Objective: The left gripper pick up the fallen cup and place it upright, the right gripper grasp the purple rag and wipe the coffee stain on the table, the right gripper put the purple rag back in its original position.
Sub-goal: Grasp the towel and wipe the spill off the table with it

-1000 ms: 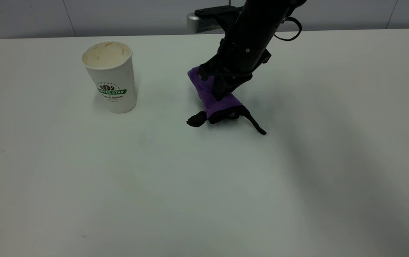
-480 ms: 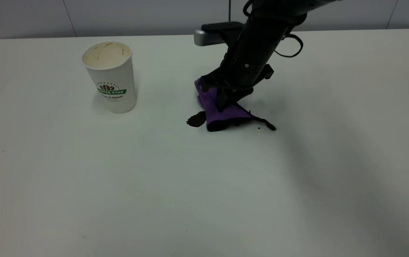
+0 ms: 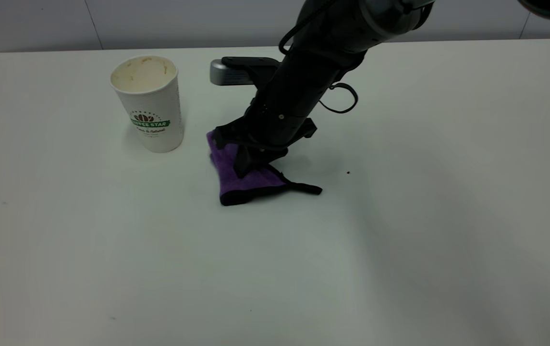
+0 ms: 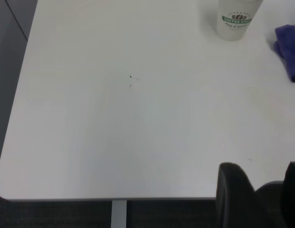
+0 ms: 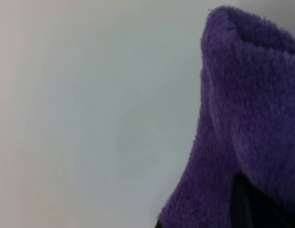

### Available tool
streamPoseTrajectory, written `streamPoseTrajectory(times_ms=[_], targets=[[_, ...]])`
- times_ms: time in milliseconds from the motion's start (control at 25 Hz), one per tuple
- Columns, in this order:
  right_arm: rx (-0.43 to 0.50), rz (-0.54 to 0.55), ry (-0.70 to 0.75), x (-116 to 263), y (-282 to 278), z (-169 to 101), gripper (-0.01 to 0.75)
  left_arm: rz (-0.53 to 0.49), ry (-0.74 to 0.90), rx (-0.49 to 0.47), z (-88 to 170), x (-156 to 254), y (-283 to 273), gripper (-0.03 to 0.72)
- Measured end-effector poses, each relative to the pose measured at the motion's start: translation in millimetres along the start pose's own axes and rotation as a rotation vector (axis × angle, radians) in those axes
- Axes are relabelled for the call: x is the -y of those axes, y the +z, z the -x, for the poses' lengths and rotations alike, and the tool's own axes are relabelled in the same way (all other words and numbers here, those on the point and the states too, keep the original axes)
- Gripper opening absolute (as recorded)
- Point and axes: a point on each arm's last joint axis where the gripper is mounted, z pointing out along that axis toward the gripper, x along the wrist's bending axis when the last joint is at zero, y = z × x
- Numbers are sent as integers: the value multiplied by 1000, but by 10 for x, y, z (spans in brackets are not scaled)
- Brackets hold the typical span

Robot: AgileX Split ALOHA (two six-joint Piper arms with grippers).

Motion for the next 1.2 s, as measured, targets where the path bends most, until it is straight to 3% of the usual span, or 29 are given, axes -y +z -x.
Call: streamPoseTrajectory(times_ms=[120,280,600,1000,1200], targets=[[18,45,18,-5,58,24,55,0,0,0,0,0,0,275],[44,96,106,-37,53,256,55,0,0,0,0,0,0,275],[114,131,314,-75,-245,1113,56,0,1,0,0,0,0,275],[257,-75,475,246,-986,2235,56,0,1,0,0,0,0,275],[323,-149,519,436,-1329,2616,97,0,1,0,0,0,0,275]])
